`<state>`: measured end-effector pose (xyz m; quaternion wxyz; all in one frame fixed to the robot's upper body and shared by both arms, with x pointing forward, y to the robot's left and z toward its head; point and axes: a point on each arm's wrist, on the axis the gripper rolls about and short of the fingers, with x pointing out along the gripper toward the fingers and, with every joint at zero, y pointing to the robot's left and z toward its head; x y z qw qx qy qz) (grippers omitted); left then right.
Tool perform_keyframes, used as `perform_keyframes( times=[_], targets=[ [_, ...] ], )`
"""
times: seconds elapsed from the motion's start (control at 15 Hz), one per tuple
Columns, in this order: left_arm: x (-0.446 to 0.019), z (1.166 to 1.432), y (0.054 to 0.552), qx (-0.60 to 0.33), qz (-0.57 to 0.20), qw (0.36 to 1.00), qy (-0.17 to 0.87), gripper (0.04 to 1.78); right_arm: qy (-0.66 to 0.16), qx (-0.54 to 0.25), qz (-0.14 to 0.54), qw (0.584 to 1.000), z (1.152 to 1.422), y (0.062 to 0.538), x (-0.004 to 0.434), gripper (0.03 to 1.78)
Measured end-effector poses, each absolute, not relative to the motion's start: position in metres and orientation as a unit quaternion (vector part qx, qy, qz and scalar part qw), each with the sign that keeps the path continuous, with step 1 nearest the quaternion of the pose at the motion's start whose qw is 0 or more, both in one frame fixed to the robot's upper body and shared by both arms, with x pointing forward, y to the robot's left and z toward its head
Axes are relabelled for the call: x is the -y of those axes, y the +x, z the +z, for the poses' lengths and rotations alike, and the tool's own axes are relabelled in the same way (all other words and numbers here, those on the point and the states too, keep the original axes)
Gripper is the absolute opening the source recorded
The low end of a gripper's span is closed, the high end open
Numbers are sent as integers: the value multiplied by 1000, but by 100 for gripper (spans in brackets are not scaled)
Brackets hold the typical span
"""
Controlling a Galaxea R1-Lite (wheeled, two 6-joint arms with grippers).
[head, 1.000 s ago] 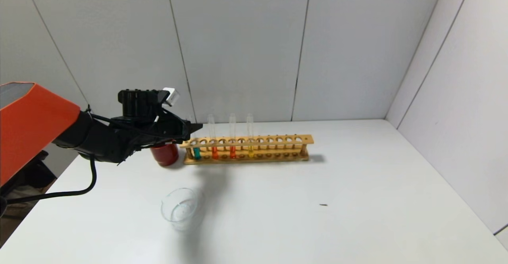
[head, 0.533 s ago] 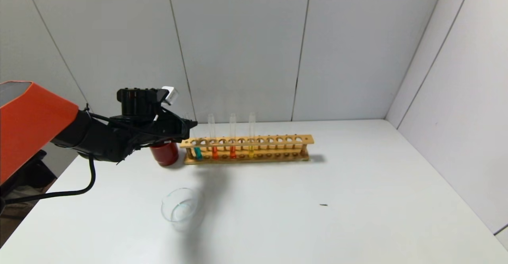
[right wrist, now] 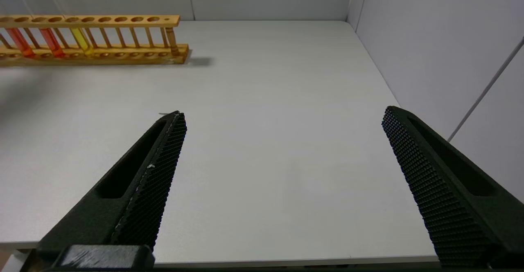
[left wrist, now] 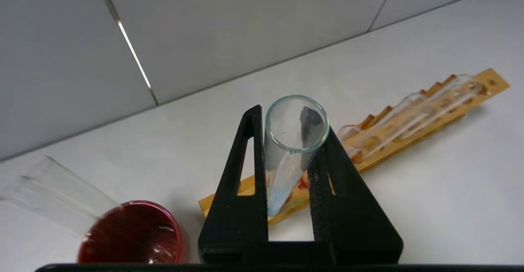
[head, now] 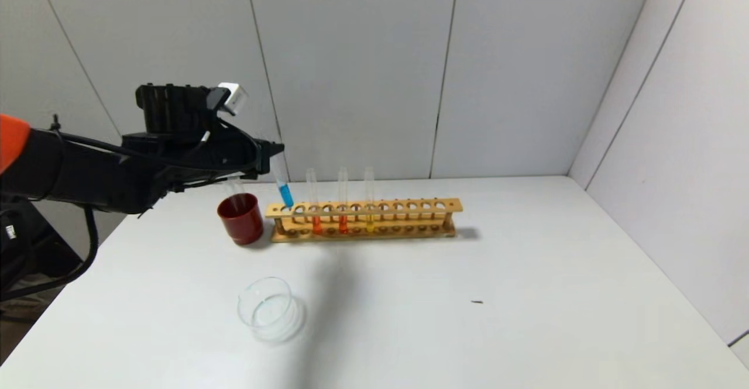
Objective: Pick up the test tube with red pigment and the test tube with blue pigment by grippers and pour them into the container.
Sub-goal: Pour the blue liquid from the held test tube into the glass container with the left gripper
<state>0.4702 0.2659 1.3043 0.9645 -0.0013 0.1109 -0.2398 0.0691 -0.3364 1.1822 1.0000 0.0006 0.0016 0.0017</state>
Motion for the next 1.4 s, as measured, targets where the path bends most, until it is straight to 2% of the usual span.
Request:
perform_keyframes(
  times=[0.2,0.33,0.53,0.8,1.2,1.4],
  targets=[
    [-275,1339,445,-82,-234,969,15,33,1,-2,2,1000,1182,69,336,175],
    [-287,1345,428,-79,-223,971,38,33,1,-2,2,1000,1182,69,336,175],
    [-320,1334,399,-91,-198,970,106,33,1,-2,2,1000,1182,69,336,175],
    [-350,1319,364,-91,-208,951,211,33,1,-2,2,1000,1182,69,336,175],
    [-348,1311,325,-82,-225,929,283,33,1,-2,2,1000,1182,69,336,175],
    [-344,1296,312,-89,-242,911,322,33,1,-2,2,1000,1182,69,336,175]
  ],
)
